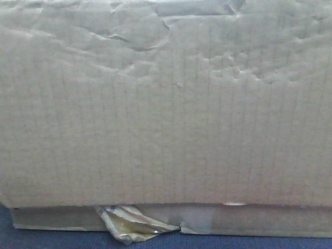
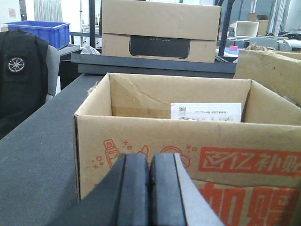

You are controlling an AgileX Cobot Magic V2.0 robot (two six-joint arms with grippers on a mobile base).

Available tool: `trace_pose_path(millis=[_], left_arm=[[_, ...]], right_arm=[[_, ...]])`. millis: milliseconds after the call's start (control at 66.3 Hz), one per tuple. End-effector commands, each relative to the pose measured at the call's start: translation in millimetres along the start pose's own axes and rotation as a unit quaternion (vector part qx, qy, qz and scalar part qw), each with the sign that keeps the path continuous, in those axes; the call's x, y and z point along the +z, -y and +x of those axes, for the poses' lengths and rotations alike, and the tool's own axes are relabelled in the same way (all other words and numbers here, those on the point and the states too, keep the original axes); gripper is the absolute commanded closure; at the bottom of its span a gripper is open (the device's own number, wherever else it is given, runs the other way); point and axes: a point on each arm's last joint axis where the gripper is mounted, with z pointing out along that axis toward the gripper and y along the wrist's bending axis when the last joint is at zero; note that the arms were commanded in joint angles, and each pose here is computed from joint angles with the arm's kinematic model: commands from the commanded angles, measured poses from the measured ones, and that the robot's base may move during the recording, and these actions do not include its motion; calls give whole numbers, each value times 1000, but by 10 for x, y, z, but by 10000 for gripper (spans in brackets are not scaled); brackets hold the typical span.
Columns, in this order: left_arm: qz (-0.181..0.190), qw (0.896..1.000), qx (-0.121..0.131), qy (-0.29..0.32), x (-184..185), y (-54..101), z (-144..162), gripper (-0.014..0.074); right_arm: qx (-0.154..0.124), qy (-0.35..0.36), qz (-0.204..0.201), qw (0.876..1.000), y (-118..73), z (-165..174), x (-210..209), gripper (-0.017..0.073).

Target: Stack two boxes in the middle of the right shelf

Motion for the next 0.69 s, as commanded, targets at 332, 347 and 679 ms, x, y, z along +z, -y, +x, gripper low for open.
trace_pose_path(millis=[332, 347, 679], left_arm=[[0, 997, 15, 69, -45, 8, -314, 705], [0, 998, 18, 66, -49, 8, -329, 705], [3, 998, -12, -57, 14, 47, -1392, 705]], right_arm=[[2, 10, 2, 1000, 2, -18, -2, 722], [2, 10, 2, 1000, 2, -18, -2, 722], [2, 10, 2, 1000, 2, -18, -2, 722]])
